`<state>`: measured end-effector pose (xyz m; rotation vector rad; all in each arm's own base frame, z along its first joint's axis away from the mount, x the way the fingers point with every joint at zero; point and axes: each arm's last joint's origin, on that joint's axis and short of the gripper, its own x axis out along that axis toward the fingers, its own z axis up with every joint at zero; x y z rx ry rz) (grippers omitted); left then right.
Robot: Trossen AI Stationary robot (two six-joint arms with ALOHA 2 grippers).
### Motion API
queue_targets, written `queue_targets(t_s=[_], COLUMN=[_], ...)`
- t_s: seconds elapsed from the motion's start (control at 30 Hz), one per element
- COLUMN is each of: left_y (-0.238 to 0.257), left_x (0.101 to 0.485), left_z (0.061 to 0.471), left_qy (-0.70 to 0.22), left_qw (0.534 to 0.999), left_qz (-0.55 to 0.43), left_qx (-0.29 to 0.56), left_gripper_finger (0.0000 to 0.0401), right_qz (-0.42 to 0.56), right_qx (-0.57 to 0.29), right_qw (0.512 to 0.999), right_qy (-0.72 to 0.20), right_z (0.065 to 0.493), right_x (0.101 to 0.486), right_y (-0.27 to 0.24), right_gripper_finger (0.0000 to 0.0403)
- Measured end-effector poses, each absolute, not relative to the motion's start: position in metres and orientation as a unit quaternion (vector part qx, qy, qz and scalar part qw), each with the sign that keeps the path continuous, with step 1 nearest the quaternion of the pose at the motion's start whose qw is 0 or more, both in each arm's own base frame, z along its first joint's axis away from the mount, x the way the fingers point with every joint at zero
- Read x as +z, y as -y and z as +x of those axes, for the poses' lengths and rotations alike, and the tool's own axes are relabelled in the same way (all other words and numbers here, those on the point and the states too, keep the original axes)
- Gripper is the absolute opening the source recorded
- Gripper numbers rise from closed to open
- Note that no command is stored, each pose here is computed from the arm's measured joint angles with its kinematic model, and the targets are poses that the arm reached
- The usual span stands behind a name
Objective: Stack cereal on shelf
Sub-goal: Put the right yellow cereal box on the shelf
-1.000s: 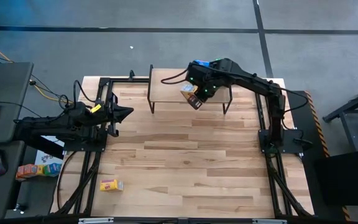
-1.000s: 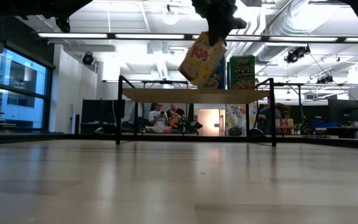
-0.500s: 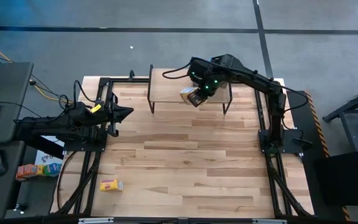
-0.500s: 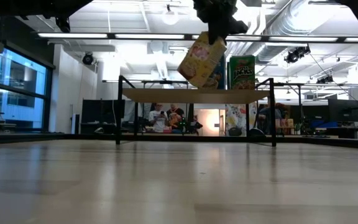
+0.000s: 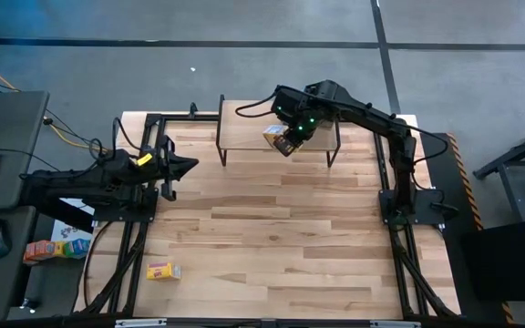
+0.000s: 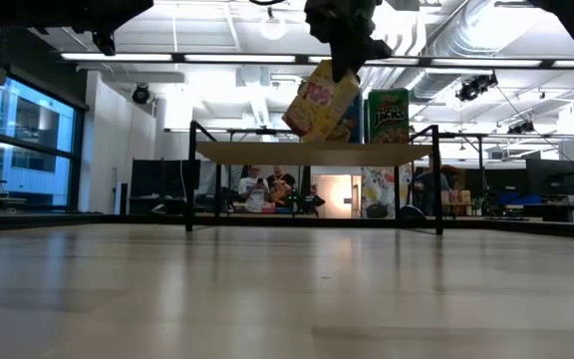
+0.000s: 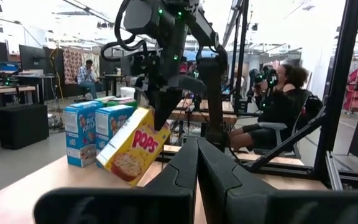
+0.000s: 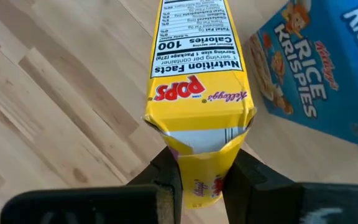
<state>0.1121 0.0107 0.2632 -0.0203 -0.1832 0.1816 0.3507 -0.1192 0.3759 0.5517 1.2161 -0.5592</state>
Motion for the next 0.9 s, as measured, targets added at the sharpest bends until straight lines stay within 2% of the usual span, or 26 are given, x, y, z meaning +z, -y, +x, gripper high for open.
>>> queue_targets(t_s=[0.23,0.47,0.63,0.73,0.9], left_y=[-0.011,-0.011,-0.011,-0.011,-0.011], left_x=[0.263,0.263,0.263,0.263,0.263], left_z=[0.116,0.118,0.118,0.118,0.118], left_qy=[0.089,0.089,0.088,0.089,0.089], left_qw=[0.992,0.992,0.992,0.992,0.992], left_qz=[-0.009,-0.01,-0.01,-0.01,-0.01], left_qx=[0.091,0.091,0.091,0.091,0.091], left_gripper_finger=[0.0,0.0,0.0,0.0,0.0], right_qz=[0.228,0.186,0.154,0.14,0.126], right_qx=[-0.241,-0.258,-0.256,-0.246,-0.234], right_qw=[0.755,0.771,0.806,0.829,0.851], right_qy=[-0.565,-0.552,-0.511,-0.483,-0.452], right_z=[0.351,0.356,0.365,0.372,0.378], right_x=[0.375,0.374,0.378,0.382,0.386], right_y=[0.119,0.124,0.128,0.13,0.132], right_gripper_finger=[0.0063,0.013,0.0181,0.0196,0.0199])
